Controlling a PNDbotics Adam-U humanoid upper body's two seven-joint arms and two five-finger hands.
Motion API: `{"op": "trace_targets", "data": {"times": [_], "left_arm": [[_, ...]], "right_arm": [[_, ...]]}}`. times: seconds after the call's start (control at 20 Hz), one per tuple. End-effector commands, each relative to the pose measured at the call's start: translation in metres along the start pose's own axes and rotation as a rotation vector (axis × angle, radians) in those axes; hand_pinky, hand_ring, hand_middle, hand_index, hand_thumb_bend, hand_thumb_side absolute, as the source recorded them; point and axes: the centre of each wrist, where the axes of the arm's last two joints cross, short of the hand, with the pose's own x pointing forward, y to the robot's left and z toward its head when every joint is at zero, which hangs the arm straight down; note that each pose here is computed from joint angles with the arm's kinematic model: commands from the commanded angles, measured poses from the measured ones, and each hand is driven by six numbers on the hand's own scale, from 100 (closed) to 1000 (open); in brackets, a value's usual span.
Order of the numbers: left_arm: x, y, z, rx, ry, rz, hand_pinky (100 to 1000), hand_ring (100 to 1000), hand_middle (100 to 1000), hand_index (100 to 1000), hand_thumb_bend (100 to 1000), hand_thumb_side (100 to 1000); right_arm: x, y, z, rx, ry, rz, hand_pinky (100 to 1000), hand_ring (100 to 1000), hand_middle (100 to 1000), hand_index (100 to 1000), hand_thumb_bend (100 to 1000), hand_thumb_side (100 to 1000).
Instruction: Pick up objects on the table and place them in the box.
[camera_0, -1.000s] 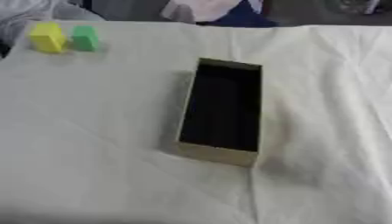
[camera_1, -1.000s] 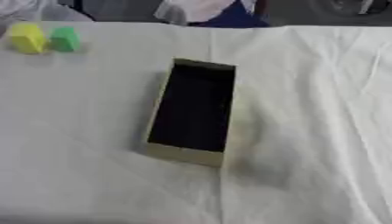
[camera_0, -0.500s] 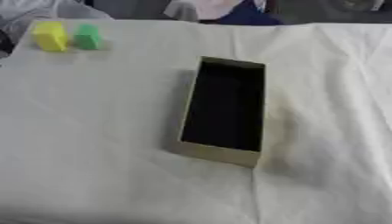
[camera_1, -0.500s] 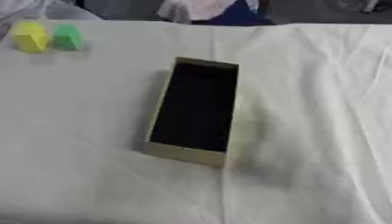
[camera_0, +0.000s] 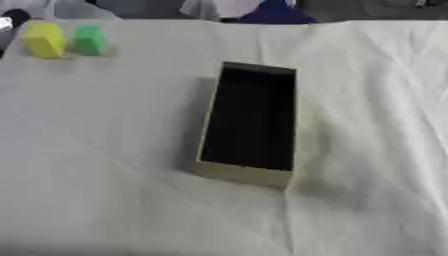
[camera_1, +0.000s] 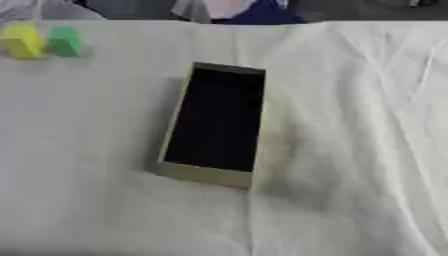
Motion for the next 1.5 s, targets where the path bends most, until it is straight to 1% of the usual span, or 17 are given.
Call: {"op": "trace_targets", "data": {"times": [0.05, 0.15, 0.3, 0.5, 0.75, 0.9, 1.2, 1.5], "left_arm": [[-0.01, 0.01, 0.001, -0.042, 0.039, -0.057, 853, 883, 882, 935, 474, 255], [-0.014, 0.01, -0.001, -0.067, 0.056, -0.071, 860, 887, 884, 933, 502, 212], [-0.018, 0.01, -0.002, -0.094, 0.077, -0.092, 862, 891, 886, 933, 512, 199], [-0.023, 0.009, -0.003, -0.115, 0.096, -0.101, 867, 897, 893, 936, 523, 152], [-0.026, 0.008, -0.006, -0.118, 0.114, -0.086, 866, 899, 896, 940, 508, 149], [-0.027, 0.007, -0.007, -0.116, 0.115, -0.081, 866, 900, 897, 941, 494, 168], [-0.027, 0.004, -0.008, -0.123, 0.118, -0.079, 868, 902, 901, 942, 513, 160], [-0.029, 0.004, -0.006, -0.14, 0.14, -0.089, 873, 908, 907, 947, 521, 148]], "right_arm": [[0.003, -0.004, -0.006, 0.023, -0.031, 0.021, 811, 821, 572, 823, 100, 724], [0.003, -0.004, -0.007, 0.026, -0.036, 0.021, 811, 821, 572, 823, 100, 725], [0.004, -0.003, -0.008, 0.03, -0.042, 0.023, 811, 821, 572, 824, 100, 726], [0.004, -0.004, -0.009, 0.035, -0.048, 0.026, 812, 821, 572, 824, 100, 726], [0.004, -0.004, -0.011, 0.036, -0.059, 0.033, 812, 822, 571, 824, 100, 728], [0.004, -0.005, -0.011, 0.036, -0.062, 0.04, 812, 822, 571, 824, 100, 735], [0.004, -0.005, -0.011, 0.032, -0.064, 0.048, 812, 822, 570, 824, 100, 729], [0.004, -0.006, -0.01, 0.027, -0.062, 0.053, 812, 822, 570, 824, 100, 728]]}}
